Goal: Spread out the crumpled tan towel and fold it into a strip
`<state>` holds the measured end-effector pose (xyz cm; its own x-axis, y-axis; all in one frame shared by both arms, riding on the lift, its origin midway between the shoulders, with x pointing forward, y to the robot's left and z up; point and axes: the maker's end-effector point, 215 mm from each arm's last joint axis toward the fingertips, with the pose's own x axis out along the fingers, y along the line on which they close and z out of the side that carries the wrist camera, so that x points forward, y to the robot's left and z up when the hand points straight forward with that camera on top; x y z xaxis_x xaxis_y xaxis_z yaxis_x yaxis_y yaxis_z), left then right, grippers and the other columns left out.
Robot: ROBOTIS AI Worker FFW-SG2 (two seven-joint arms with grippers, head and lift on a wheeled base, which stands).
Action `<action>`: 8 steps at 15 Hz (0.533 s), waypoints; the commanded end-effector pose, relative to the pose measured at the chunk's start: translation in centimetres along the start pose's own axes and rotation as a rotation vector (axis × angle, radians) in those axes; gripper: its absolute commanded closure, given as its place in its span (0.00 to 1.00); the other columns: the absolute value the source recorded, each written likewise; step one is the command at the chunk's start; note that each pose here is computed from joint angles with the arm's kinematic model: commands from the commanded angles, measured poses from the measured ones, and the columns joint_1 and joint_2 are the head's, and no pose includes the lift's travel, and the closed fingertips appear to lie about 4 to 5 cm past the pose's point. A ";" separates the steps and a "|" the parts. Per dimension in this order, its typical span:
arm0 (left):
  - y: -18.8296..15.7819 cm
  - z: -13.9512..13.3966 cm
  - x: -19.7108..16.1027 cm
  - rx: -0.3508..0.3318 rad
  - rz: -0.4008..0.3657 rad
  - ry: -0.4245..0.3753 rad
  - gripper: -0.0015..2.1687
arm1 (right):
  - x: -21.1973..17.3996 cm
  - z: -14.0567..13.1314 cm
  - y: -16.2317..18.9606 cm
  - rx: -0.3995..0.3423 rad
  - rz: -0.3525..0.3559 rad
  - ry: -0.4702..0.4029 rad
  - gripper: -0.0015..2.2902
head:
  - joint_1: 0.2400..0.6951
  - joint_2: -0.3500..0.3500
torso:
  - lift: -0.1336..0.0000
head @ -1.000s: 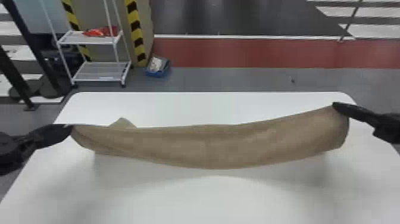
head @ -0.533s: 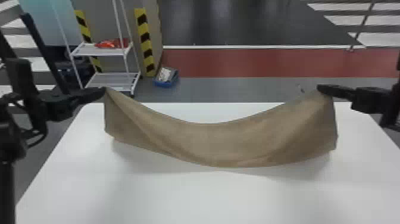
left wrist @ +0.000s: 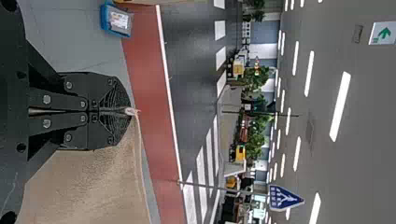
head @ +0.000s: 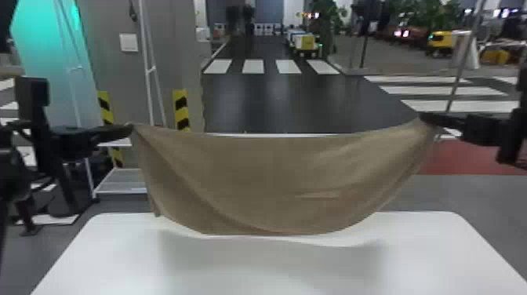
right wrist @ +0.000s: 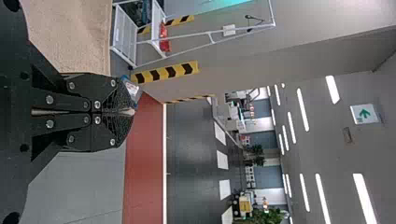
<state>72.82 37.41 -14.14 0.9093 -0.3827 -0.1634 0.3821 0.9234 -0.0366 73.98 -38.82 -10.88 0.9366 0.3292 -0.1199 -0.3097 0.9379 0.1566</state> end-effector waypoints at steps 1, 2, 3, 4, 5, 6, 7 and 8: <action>1.8 0.6 -1.9 -0.009 0.011 -0.018 0.95 | -0.9 -0.7 -0.1 0.021 0.007 0.026 0.98 | 0.18 0.48 | 0.07; 1.5 -0.7 -2.9 -0.043 0.003 -0.004 0.95 | -2.1 -2.0 -0.8 0.042 0.008 0.048 0.98 | 0.17 0.49 | 0.07; 0.8 -2.6 -4.8 -0.077 -0.007 0.018 0.95 | -4.4 -4.2 -2.1 0.076 0.004 0.076 0.98 | 0.17 0.50 | 0.07; -0.3 -4.4 -7.1 -0.085 -0.014 0.031 0.95 | -7.0 -6.9 -2.9 0.108 0.007 0.108 0.98 | 0.19 0.50 | 0.07; -1.6 -7.1 -9.2 -0.100 -0.029 0.050 0.95 | -9.4 -10.0 -2.7 0.124 0.020 0.143 0.98 | 0.28 0.49 | 0.07; -3.0 -9.7 -10.9 -0.106 -0.049 0.066 0.95 | -11.4 -12.6 -2.2 0.133 0.035 0.169 0.98 | 0.35 0.47 | 0.07; -4.7 -13.2 -12.9 -0.120 -0.062 0.095 0.95 | -13.7 -15.5 -1.1 0.142 0.066 0.198 0.98 | 0.43 0.46 | 0.07; -6.2 -16.1 -14.7 -0.115 -0.077 0.125 0.95 | -15.4 -17.6 0.5 0.145 0.104 0.216 0.98 | 0.53 0.46 | 0.07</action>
<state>58.53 38.59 -23.68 0.8648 -0.4416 -0.2388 0.4139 0.8964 -0.1586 60.38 -42.40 -23.37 0.8649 0.4202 -0.2746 -0.3367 0.8914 0.3033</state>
